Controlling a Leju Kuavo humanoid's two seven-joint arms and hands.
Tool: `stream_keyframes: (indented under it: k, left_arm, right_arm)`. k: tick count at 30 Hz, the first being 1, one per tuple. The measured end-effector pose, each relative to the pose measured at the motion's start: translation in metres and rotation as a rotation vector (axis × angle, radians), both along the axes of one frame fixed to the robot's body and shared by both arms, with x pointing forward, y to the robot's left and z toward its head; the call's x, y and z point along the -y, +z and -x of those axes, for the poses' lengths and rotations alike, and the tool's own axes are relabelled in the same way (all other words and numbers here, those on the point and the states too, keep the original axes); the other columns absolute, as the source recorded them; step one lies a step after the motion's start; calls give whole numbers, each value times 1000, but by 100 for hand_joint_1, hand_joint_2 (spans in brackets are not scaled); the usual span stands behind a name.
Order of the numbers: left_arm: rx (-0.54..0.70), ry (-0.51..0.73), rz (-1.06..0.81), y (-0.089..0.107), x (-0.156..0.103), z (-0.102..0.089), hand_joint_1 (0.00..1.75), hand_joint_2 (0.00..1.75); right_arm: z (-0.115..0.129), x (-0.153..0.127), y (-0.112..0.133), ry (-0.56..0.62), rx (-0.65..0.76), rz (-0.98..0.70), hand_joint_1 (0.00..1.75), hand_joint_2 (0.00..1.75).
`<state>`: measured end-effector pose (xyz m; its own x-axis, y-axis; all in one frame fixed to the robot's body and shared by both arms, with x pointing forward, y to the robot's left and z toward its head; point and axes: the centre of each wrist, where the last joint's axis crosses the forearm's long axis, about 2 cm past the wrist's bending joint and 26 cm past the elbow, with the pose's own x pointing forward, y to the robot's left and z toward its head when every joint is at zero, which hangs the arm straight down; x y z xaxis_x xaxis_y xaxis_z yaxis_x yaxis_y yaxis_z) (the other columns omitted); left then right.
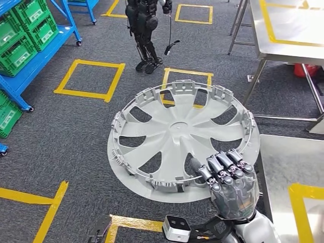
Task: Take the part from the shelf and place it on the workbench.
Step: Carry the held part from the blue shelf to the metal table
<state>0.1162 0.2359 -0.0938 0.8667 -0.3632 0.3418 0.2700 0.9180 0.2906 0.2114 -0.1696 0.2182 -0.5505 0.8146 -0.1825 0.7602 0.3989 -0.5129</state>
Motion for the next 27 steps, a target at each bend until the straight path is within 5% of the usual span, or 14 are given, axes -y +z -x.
stream_keyframes:
  k: [16,27]
  left_arm:
    - [-21,17,1,-1,-3,4,0,175]
    - [-69,419,223,-5,-12,15,0,175]
  right_arm:
    - [-1,-2,1,15,11,12,175,175]
    - [0,-1,1,17,11,16,175,175]
